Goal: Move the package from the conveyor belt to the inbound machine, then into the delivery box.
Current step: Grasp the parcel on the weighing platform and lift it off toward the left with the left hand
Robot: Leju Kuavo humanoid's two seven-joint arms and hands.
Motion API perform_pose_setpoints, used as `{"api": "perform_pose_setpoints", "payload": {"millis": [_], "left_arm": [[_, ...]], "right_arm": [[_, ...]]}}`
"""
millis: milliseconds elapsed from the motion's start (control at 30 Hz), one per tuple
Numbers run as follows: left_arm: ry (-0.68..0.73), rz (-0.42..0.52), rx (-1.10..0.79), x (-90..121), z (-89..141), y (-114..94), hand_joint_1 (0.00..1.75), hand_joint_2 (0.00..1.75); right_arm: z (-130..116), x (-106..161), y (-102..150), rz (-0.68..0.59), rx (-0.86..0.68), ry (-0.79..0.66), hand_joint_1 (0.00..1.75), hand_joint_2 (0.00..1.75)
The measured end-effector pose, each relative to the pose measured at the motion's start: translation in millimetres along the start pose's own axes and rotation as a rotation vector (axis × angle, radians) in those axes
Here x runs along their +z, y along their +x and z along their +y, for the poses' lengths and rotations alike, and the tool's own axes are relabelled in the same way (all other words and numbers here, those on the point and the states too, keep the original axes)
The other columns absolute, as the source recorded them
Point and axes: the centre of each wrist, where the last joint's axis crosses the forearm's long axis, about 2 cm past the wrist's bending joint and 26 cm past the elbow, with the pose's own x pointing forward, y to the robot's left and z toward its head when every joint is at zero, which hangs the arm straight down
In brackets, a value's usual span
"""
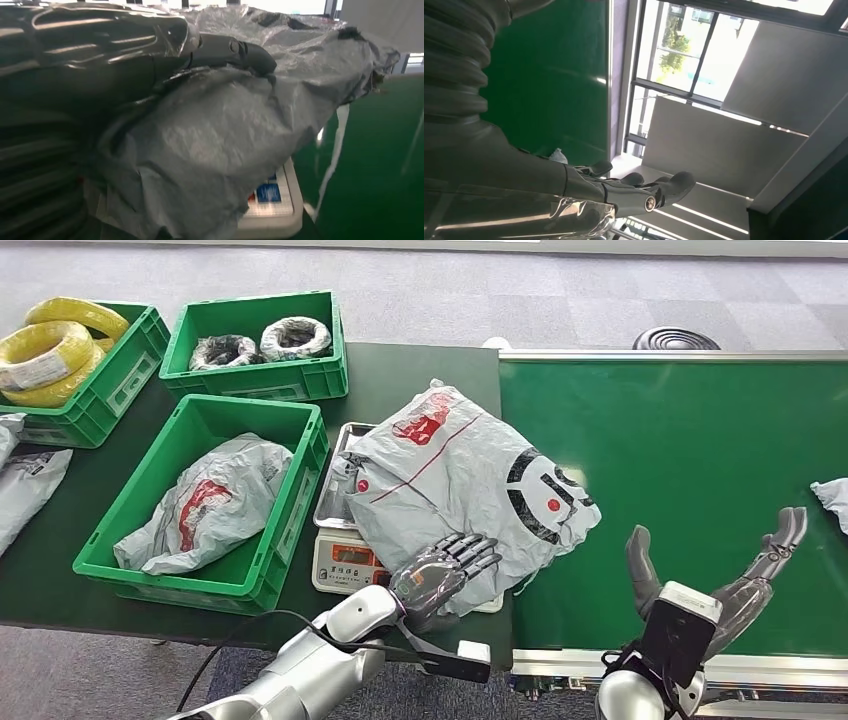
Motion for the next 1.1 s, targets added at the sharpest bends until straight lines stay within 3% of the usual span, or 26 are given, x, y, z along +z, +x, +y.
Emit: {"api": "perform_pose_setpoints", "payload": {"millis": [67,100,767,933,1100], "left_arm": [[-0.018,0.01,0.004,4.1,-5.9,0.4,1.7,1.75],[-0.021,0.015,0.006,5.7,-8.1,0.4,1.73,1.75],[0.052,0.039,0.099,10.5,-10.4,-3.2,1.75,1.75],[0.159,0.04,0.266,6.4,2.5,-8.8,1.75,1.75],[0.341,0.033,0.467,1.4,35.0,-21.6,1.75,1.75]], "right_arm": [[0.7,-0.8,2.7,-0.011,-0.008,-0.001,0.0,1.75],[1.2,-0.9,3.8,-0.016,-0.012,0.0,0.0,1.75],[15.9,-5.8,14.6,-0.032,-0.056,0.024,0.0,1.75],[19.3,-5.3,14.6,-0.028,-0.063,0.033,0.0,1.75],[23.8,-5.1,13.5,-0.025,-0.071,0.041,0.0,1.75]]}}
